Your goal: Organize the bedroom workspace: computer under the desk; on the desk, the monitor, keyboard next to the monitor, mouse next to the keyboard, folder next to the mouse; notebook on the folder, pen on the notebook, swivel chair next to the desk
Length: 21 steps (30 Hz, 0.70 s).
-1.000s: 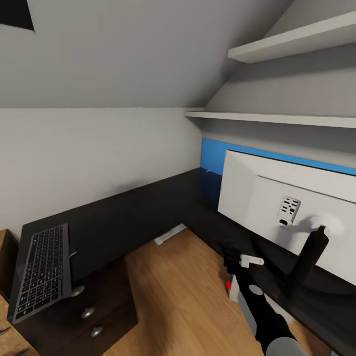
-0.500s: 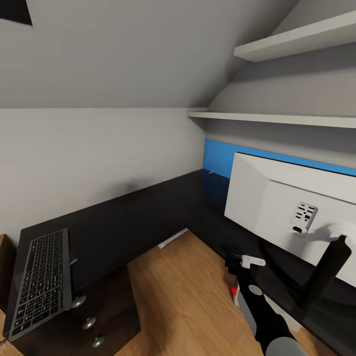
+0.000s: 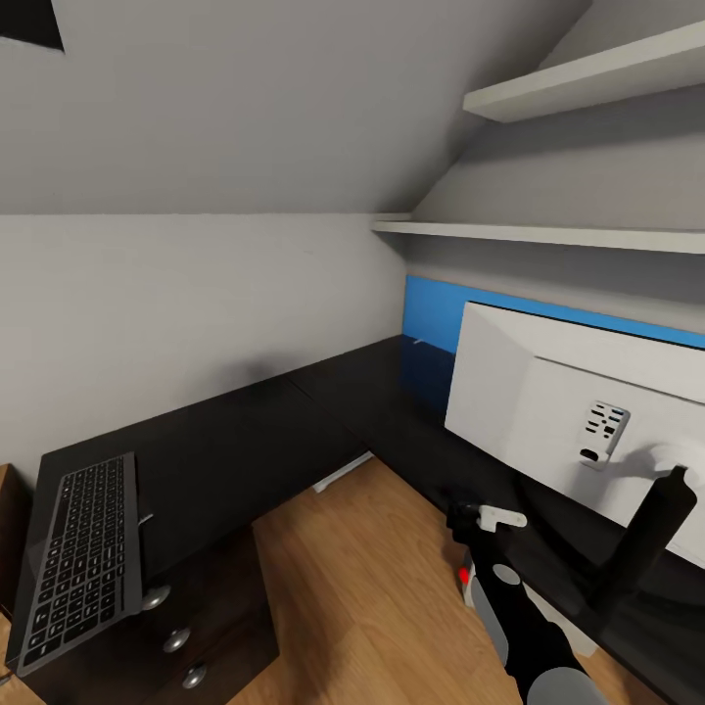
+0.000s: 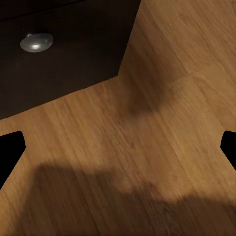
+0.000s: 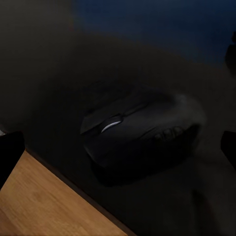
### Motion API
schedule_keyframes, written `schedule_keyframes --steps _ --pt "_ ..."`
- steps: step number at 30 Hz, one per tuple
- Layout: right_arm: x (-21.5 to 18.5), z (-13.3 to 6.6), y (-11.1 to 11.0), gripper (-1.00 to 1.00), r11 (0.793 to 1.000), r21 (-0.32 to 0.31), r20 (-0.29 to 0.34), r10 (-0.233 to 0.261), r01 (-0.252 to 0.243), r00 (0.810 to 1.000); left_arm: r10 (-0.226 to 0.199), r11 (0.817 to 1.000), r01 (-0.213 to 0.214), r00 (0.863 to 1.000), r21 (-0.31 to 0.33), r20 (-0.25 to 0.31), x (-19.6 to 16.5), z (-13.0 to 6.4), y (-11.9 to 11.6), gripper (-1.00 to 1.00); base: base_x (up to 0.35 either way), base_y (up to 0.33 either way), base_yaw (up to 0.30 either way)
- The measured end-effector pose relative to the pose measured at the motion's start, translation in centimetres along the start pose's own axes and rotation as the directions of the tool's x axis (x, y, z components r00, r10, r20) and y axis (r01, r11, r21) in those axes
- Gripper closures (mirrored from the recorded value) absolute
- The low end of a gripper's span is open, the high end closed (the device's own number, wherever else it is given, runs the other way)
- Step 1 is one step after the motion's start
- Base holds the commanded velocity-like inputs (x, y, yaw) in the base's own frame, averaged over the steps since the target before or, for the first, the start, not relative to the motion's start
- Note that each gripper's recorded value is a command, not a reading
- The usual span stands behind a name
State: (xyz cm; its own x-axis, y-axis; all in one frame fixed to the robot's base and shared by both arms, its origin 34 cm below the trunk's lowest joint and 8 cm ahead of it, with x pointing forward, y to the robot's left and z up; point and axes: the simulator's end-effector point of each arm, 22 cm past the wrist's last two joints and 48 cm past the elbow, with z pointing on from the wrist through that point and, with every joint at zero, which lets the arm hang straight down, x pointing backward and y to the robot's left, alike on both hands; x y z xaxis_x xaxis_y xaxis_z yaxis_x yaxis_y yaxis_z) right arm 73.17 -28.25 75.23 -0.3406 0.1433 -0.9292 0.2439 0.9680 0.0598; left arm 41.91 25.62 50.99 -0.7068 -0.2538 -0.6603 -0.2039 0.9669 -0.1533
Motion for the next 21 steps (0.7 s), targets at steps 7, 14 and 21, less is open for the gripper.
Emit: schedule_keyframes --steps 7,14,21 --pt "0.00 0.01 -0.07 -1.00 1.000 0.002 0.000 0.001 -0.001 1.000 0.000 1.000 0.000 1.000 0.000 0.000 0.00 0.00 0.00 -1.00 0.000 0.000 0.000" --pt "0.05 0.00 -0.17 -1.00 1.000 0.007 -0.001 0.001 -0.001 1.000 0.000 1.000 0.000 1.000 0.000 0.000 0.00 0.00 0.00 -1.00 0.000 0.000 0.000" --pt "0.60 -0.05 -0.60 -1.00 1.000 0.029 -0.013 -0.001 0.001 1.000 0.000 1.000 0.000 1.000 -0.001 0.002 -0.08 0.02 0.06 -1.00 0.000 0.000 0.000"
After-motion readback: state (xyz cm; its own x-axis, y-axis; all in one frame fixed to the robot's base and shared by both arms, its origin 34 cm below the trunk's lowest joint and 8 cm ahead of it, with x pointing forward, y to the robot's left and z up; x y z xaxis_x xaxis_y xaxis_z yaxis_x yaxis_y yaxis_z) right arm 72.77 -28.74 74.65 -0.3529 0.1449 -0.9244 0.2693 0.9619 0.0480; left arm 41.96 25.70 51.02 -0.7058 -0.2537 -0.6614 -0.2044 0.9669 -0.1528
